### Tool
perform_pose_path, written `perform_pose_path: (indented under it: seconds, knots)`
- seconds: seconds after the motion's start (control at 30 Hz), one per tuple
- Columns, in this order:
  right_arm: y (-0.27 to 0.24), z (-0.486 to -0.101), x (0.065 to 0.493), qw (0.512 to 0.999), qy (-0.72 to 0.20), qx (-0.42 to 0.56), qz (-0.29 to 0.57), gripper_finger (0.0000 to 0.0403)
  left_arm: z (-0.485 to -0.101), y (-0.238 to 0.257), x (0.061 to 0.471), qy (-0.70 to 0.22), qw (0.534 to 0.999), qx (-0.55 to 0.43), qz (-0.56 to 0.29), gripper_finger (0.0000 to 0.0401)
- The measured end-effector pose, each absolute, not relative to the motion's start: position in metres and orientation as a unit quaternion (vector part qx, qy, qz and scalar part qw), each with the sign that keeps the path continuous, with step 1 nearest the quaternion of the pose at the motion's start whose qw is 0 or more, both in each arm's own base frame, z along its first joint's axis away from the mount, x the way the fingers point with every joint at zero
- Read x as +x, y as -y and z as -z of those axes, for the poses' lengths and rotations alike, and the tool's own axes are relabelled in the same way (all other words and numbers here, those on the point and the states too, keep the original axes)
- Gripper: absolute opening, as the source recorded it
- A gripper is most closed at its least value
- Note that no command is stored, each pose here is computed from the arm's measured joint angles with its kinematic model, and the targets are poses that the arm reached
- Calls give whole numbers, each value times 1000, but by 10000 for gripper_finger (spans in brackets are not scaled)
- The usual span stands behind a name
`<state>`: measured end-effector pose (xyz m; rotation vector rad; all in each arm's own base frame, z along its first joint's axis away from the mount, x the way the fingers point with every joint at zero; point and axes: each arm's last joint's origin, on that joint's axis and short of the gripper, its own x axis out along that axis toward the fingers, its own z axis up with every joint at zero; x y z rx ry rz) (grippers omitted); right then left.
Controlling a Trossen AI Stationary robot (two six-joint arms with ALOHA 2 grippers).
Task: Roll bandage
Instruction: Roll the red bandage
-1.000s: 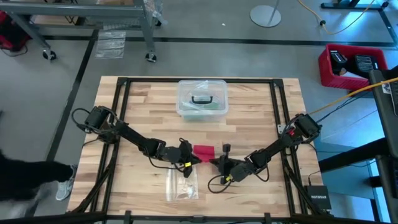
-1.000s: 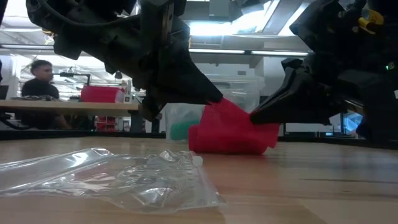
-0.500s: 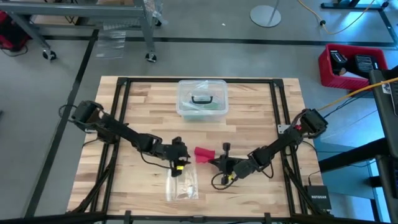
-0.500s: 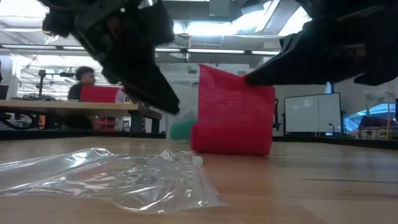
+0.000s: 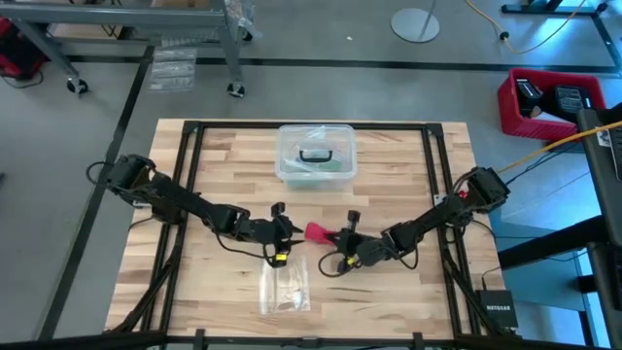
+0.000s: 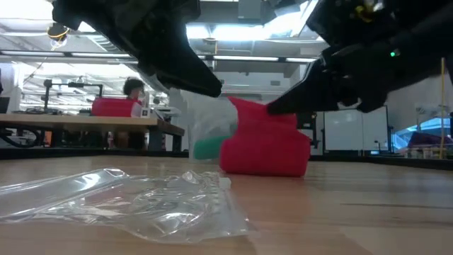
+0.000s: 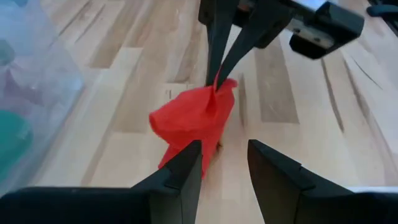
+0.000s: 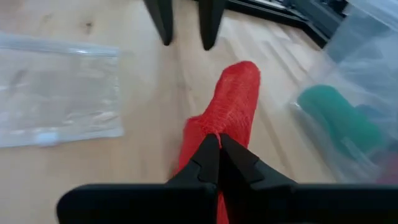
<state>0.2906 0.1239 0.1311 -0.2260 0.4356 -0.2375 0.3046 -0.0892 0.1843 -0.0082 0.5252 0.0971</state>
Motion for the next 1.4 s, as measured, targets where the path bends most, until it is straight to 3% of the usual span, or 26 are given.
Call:
perform_pose_path:
  seconds: [0.3, 0.57, 0.87, 1.23, 1.4]
  knots:
    - [-121, -131, 291, 961, -213, -112, 132, 7, -181, 90, 311, -242, 969, 0, -41, 120]
    - [-120, -132, 291, 959, -205, -111, 160, 7, -151, 81, 325, -259, 964, 20, -51, 120]
    - [-118, -133, 292, 959, -199, -100, 175, 6, -149, 57, 337, -235, 969, 50, -52, 120]
    - [-115, -133, 292, 956, -200, -101, 189, 6, -114, 45, 347, -264, 964, 24, -32, 120]
    - [-107, -138, 292, 957, -184, -29, 224, 6, -114, 56, 345, -263, 964, 35, -16, 120]
